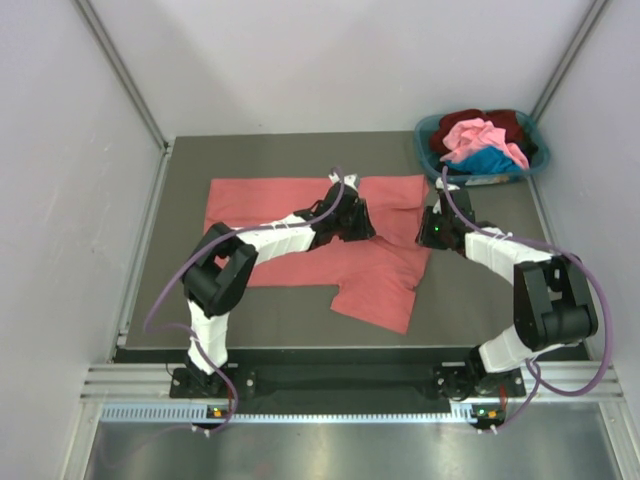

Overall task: Fold and stack the t-shirts
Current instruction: Fold the tshirt

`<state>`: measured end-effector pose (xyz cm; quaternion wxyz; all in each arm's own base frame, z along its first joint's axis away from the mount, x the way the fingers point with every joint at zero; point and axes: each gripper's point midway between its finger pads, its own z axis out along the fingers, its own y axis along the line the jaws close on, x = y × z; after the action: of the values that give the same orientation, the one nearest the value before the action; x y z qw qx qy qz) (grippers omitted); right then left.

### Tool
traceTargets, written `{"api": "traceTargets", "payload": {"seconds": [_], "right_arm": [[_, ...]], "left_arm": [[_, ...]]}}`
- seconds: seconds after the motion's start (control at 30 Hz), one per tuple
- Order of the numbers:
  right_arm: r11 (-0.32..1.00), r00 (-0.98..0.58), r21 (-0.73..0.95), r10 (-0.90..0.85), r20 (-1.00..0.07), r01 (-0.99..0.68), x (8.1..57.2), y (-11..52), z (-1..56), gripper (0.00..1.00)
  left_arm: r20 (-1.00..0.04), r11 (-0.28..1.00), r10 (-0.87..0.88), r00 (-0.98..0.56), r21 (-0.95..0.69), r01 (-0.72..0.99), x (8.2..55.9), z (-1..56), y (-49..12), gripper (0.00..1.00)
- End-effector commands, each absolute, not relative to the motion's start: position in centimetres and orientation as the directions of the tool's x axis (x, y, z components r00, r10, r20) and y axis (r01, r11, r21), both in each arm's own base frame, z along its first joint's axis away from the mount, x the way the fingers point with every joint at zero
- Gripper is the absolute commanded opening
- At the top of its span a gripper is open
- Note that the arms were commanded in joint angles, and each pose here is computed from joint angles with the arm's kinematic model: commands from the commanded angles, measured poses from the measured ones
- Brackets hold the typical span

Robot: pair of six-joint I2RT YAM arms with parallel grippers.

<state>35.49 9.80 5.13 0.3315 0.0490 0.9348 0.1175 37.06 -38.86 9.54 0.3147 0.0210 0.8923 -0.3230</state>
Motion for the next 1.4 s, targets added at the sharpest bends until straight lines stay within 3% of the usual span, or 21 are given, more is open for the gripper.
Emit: {"api": "traceTargets", "payload": {"seconds": [0.0, 0.13, 0.27, 0.8, 1.13, 1.37], "right_arm": [[0.970, -0.760, 0.244, 0.153, -0.632, -0.008, 36.0, 9.9, 6.0, 0.31], [0.970, -0.758, 0.242, 0.153, -0.634, -0.007, 35.9, 9.8, 6.1, 0.31], [0.970, -0.758, 0.243, 0.153, -0.634, -0.007, 35.6, 9.8, 6.0, 0.31], [0.972, -0.759, 0.237, 0.151, -0.633, -0.004, 35.6, 9.7, 5.6, 0.31], [0.972, -0.759, 0.236, 0.152, -0.633, -0.002, 35.6, 9.6, 5.5, 0.31], [0.972, -0.752, 0.234, 0.152, -0.641, -0.002, 35.5, 9.5, 5.9, 0.31]], "left_arm": [[-0.598, 0.779, -0.151, -0.787, -0.562, 0.277, 36.7, 8.9, -39.0, 0.38], [-0.613, 0.775, -0.151, -0.775, -0.561, 0.292, 37.4, 8.0, -39.6, 0.46], [-0.626, 0.780, -0.162, -0.763, -0.555, 0.289, 38.4, 7.5, -39.9, 0.48], [-0.647, 0.823, -0.125, -0.752, -0.491, 0.285, 39.9, 7.3, -40.0, 0.48], [-0.770, 0.867, -0.116, -0.628, -0.386, 0.314, 43.6, 13.8, -39.6, 0.48], [-0.704, 0.844, -0.154, -0.693, -0.459, 0.278, 40.2, 11.1, -38.1, 0.42]]}}
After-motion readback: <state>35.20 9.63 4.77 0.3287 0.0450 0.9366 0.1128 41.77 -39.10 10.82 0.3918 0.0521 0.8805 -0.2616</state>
